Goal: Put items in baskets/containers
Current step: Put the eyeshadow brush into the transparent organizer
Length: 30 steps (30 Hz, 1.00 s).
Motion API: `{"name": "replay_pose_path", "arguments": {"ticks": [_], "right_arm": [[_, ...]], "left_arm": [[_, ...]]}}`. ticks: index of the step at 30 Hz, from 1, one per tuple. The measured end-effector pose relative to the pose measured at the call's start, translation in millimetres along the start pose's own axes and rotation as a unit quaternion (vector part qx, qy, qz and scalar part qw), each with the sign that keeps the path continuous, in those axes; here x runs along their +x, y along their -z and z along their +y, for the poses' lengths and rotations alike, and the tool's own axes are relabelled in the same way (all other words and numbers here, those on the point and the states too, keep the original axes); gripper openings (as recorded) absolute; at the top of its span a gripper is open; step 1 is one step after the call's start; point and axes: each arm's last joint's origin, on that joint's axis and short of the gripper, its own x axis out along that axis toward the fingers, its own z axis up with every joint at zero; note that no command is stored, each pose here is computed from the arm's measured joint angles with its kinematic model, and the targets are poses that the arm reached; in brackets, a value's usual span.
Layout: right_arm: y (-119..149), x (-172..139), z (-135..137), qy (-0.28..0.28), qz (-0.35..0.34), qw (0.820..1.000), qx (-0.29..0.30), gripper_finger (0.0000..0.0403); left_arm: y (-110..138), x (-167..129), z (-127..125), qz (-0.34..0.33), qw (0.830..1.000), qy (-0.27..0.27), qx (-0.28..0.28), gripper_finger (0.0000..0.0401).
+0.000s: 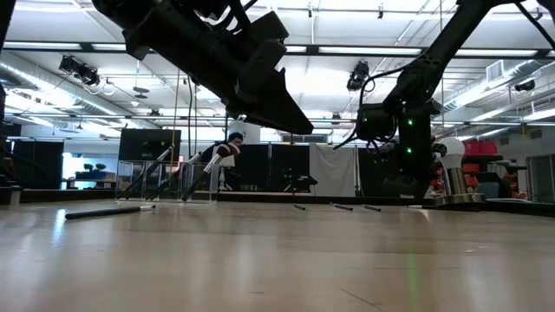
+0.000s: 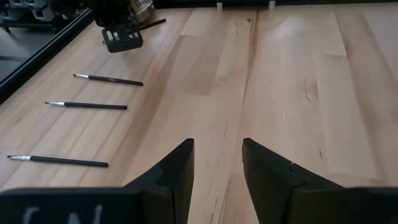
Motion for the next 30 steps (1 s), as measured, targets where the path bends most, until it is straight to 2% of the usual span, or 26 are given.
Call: {"name": "replay_pose_path", "arguments": {"ticks": [20,30], "right_arm": [[0,1,-1,0.007,-0.004,1.0,-0.005,0.0001],[15,14,5,0.007,-0.013,1.0,-0.016,0.0001]], "left_arm": [[0,0,0,0.0,1.0,0.0,-0.002,0.0138],[0,0,0,0.0,1.0,0.0,-0.004,0.0138]]}}
